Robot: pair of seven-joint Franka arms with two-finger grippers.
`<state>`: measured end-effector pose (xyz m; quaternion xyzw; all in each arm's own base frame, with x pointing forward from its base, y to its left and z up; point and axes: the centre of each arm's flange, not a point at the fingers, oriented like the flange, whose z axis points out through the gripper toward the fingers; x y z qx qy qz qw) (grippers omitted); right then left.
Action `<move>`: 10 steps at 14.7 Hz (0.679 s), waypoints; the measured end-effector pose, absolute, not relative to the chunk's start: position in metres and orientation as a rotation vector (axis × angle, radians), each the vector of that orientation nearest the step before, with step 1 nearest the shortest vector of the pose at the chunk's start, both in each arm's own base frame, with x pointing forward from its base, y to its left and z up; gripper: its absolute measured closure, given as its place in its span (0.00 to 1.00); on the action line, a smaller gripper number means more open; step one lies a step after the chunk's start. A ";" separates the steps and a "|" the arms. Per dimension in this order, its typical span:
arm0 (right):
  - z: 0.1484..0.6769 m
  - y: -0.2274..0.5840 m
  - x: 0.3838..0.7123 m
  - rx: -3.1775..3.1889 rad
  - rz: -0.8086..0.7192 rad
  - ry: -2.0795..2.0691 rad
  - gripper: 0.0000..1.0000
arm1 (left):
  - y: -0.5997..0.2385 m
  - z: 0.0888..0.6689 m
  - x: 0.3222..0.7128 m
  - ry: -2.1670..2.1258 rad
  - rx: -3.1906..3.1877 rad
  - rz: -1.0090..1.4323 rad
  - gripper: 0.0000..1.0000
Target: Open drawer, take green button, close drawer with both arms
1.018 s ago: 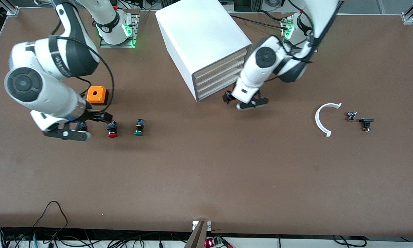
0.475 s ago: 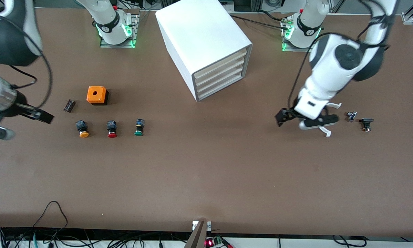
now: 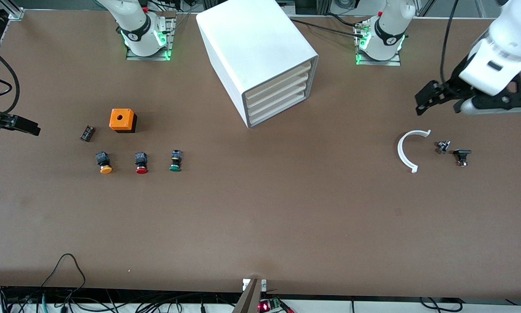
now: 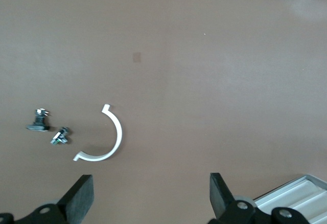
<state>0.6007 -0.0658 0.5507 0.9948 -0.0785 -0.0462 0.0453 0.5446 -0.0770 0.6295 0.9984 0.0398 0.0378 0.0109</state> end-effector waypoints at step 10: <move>0.552 -0.057 0.544 3.067 -0.053 -0.165 0.00 | -0.043 0.613 0.553 0.039 3.126 0.037 0.00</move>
